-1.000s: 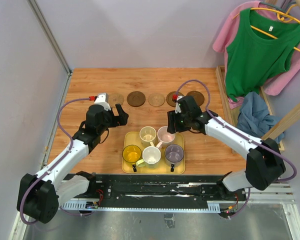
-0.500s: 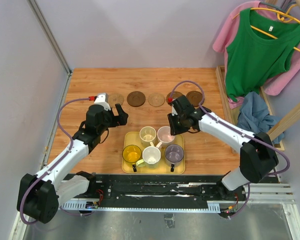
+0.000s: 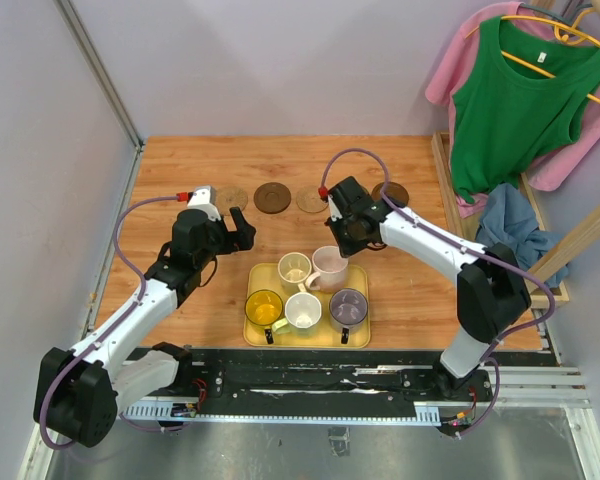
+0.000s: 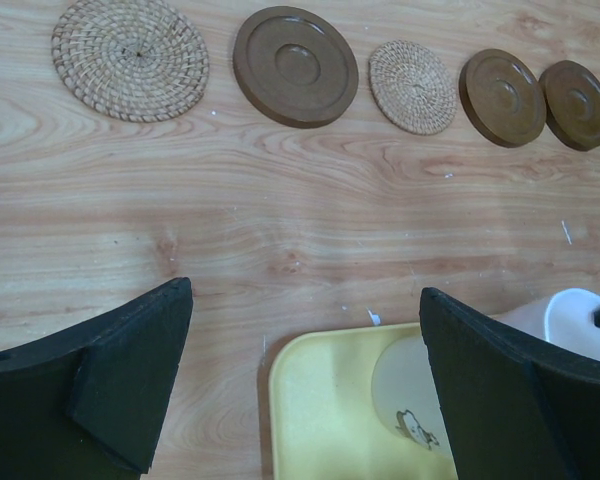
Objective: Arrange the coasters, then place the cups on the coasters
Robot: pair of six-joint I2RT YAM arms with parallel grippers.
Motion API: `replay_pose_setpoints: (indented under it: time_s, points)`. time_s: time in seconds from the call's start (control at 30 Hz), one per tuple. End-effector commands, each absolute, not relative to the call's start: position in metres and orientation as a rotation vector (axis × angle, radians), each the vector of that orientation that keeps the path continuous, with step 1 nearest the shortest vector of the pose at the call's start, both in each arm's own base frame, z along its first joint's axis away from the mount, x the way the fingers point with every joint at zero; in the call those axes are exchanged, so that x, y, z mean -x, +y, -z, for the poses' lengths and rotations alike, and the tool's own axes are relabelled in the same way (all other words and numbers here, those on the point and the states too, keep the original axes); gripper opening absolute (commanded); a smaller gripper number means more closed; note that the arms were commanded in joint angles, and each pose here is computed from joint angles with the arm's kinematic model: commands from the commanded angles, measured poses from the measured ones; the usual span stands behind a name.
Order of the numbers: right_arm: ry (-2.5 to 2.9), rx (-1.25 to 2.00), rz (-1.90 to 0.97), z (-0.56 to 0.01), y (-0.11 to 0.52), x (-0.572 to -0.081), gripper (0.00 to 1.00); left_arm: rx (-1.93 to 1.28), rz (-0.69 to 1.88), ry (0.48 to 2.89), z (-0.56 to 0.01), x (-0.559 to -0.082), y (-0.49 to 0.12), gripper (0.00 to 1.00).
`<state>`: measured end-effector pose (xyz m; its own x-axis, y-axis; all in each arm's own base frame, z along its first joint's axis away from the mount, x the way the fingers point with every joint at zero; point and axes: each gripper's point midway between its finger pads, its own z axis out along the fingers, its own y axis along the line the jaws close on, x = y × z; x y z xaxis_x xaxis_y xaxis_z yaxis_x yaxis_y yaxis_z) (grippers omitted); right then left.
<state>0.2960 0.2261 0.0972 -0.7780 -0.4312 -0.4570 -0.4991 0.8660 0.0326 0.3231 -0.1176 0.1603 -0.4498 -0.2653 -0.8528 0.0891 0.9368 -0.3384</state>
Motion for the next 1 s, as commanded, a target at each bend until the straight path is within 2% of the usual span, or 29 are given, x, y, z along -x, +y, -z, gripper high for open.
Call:
replay_pose_setpoints:
  time_s: [0.0,0.3,0.43,0.77,0.97]
  points:
    - [2.508,0.807,-0.102,-0.103,0.231,-0.318,0.01,0.134,0.397,1.972,-0.166,-0.324,-0.116,1.00]
    - [2.443,0.854,-0.157,-0.111,0.241,-0.323,0.05,0.139,0.388,1.971,-0.166,-0.323,-0.114,1.00]
    - [2.429,0.844,-0.142,-0.115,0.234,-0.318,0.01,0.142,0.388,1.969,-0.166,-0.323,-0.114,1.00]
    - [2.319,0.827,-0.124,-0.137,0.222,-0.315,0.01,0.146,0.411,1.966,-0.167,-0.323,-0.117,1.00]
    - [2.359,0.831,-0.080,-0.129,0.215,-0.313,0.01,0.147,0.403,1.963,-0.168,-0.323,-0.115,1.00]
